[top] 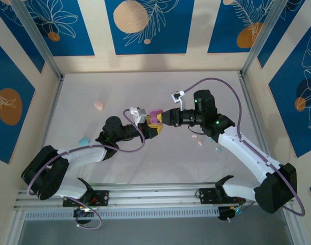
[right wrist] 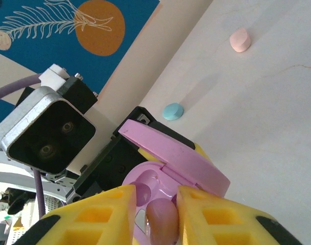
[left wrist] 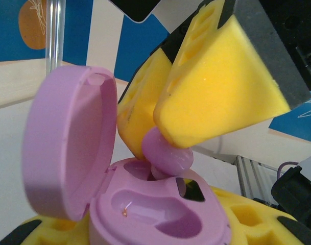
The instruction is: Insert wireless bluetooth earbuds into charging case
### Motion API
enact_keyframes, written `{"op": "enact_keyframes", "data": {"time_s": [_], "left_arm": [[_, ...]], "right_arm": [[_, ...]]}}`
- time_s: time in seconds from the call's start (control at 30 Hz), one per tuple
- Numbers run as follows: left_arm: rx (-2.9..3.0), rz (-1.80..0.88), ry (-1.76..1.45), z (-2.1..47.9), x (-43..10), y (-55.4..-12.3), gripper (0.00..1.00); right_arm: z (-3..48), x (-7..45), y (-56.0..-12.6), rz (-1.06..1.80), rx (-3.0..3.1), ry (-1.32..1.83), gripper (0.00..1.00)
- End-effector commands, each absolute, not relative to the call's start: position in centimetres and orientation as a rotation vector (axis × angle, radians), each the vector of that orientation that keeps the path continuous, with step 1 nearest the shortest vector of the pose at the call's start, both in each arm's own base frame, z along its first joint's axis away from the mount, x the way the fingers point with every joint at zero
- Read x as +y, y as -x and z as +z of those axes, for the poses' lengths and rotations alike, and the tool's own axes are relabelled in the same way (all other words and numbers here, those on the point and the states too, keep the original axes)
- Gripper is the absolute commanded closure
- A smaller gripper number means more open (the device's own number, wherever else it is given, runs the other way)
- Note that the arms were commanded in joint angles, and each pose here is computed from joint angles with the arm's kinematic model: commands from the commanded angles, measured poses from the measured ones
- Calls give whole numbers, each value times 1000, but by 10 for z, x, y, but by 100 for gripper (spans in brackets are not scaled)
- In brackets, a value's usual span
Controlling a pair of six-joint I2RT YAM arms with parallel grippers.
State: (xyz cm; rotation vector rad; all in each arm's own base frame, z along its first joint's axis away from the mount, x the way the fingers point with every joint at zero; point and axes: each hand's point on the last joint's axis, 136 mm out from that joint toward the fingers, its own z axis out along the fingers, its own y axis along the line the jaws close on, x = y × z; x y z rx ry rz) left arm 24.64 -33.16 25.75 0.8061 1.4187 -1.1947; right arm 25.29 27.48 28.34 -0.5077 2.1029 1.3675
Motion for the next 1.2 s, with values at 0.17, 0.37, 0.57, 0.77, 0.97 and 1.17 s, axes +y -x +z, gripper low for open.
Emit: {"op": "enact_keyframes", "data": {"time_s": [0.17,0.37,0.57,0.77,0.97,1.17], "left_arm": [[1243,-1187,-869,295,-332,-230,71],[1246,-1179,-870,295,-331,-230,71],[1249,-1176,-872,293,-331,-229,71],[1258,-1159,-874,291,-329,-230,72],[1277,-1130,-869,286,-325,-230,72],[1277,-1117,-863,288,-322,-229,72]], "right_arm": [[285,268,-257,1271,2132,482,63],[289,263,-259,1236,2141,460,60],[293,260,-258,1219,2147,451,56],[315,255,-252,1243,2080,457,55],[347,231,-246,1217,1942,434,52],[307,170,-283,961,2125,61,48]]}}
